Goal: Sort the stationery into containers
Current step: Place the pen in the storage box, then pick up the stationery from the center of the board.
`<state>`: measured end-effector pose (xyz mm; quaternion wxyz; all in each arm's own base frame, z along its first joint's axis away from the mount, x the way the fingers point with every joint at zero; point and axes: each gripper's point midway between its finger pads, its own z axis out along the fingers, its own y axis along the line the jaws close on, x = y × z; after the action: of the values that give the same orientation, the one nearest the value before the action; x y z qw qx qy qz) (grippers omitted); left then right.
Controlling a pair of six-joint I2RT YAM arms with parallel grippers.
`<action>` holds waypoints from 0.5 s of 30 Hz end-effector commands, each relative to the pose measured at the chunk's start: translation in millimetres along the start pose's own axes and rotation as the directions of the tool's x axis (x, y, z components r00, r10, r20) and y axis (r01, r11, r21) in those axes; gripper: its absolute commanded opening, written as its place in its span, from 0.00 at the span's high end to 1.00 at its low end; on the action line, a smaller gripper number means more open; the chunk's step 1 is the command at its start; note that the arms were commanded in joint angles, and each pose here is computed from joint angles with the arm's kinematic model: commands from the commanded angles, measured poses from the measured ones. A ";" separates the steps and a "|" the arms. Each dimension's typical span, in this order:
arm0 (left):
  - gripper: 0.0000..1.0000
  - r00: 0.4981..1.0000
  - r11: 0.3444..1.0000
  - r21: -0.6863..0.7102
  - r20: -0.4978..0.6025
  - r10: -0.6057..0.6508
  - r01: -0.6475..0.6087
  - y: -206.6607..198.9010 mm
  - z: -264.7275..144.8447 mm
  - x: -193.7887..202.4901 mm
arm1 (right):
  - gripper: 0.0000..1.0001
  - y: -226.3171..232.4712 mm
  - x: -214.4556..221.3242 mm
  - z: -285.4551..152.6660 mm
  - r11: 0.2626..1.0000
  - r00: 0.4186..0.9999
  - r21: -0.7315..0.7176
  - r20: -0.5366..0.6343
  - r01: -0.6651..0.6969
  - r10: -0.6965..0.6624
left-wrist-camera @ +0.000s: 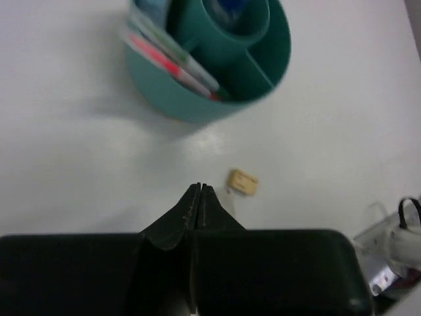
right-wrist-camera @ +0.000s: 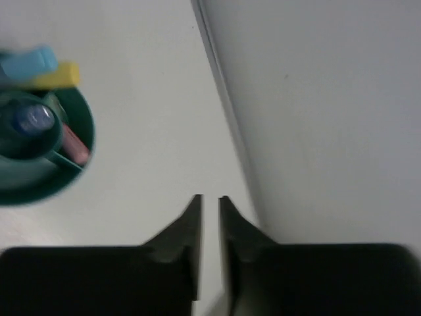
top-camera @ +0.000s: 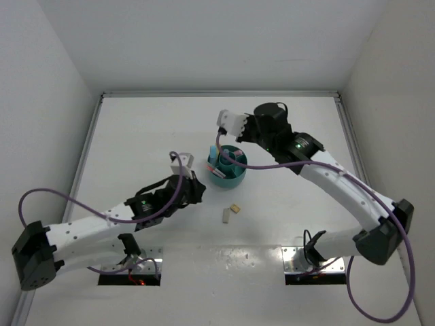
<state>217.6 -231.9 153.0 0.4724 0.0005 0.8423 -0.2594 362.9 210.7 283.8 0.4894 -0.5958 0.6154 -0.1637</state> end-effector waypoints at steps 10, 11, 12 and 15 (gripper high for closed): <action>0.34 0.958 0.995 -0.077 -0.277 -0.080 0.061 -81.8 24.4 115.3 | 0.64 47.9 48.7 -2.1 0.777 0.780 0.100 -0.014 -0.622 0.626; 0.34 0.962 0.995 -0.090 -0.264 -0.076 0.053 -80.8 28.1 114.8 | 0.64 44.4 52.2 -3.2 0.770 0.775 0.114 -0.006 -0.628 0.632; 0.34 0.962 0.994 -0.107 -0.266 -0.053 0.025 -75.1 31.9 120.1 | 0.64 46.9 50.5 -1.5 0.771 0.775 0.101 0.002 -0.629 0.632; 0.40 0.968 0.991 -0.136 -0.246 -0.041 0.007 -71.1 40.4 116.7 | 0.64 54.6 55.6 -3.1 0.750 0.753 0.082 0.008 -0.656 0.658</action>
<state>153.4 -345.9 73.9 0.3355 0.0143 0.9130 -0.2315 332.3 166.5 195.7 0.4808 -0.3641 0.7965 -0.0438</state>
